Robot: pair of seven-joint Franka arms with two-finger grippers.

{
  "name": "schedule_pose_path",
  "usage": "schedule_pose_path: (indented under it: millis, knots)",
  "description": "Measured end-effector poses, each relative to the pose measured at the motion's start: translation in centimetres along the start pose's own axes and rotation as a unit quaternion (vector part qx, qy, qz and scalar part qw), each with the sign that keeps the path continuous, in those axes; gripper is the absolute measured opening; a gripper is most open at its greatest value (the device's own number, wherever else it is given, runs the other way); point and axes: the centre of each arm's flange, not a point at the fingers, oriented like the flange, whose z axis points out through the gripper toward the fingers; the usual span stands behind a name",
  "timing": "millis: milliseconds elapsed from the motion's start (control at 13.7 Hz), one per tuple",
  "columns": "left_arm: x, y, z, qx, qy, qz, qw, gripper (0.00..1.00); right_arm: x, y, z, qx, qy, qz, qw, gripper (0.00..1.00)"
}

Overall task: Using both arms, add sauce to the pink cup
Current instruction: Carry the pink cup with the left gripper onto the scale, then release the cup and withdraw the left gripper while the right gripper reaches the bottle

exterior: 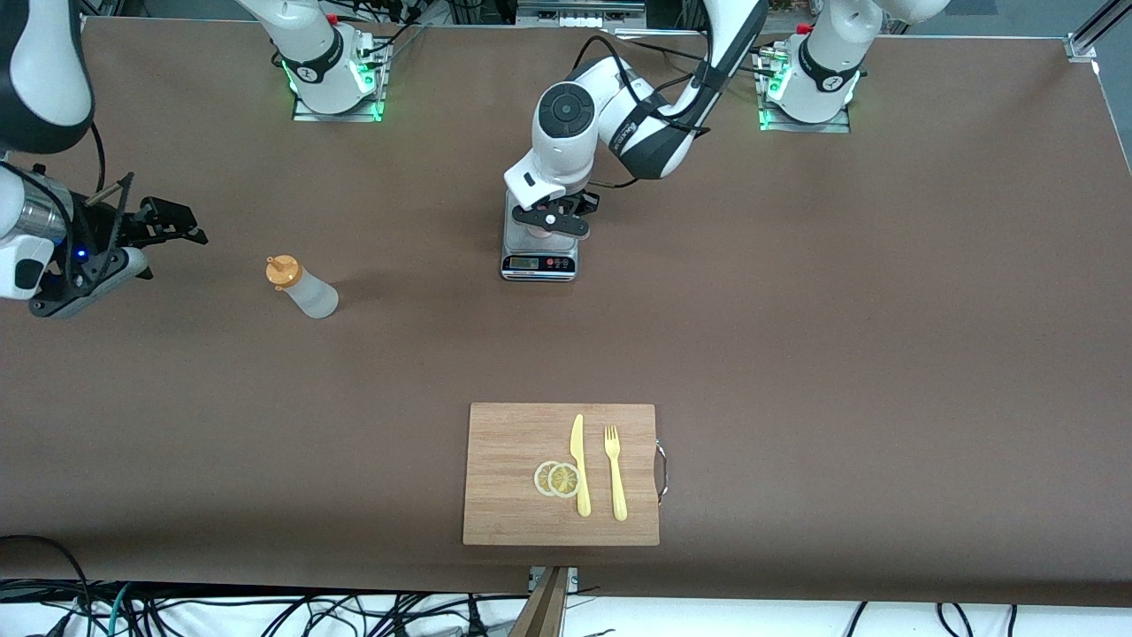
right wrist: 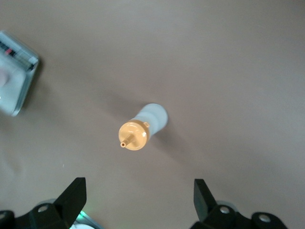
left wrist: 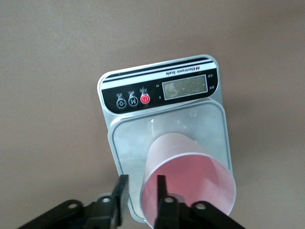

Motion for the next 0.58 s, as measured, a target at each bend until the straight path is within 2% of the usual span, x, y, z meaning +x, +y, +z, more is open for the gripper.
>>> schedule_pose_path:
  millis: [146,219,439,585]
  knots:
    - [0.9,-0.3,-2.0,-0.013,0.004,-0.012,1.0,0.56,-0.7,2.1,2.1,0.043,0.018,-0.073,0.996,1.0]
    - [1.7,-1.1,-4.0,-0.016,0.002,-0.022,1.0,0.67,-1.2,3.3,3.4,0.067,0.034,-0.107,0.991,1.0]
    - [4.7,-5.3,-13.0,-0.024,0.0,-0.058,0.998,0.99,-3.9,7.1,7.6,0.127,0.089,-0.195,0.968,1.0]
    - [6.3,-10.3,-18.9,-0.031,0.011,-0.095,0.995,1.0,-6.2,9.7,10.8,0.176,0.141,-0.232,0.946,1.0]
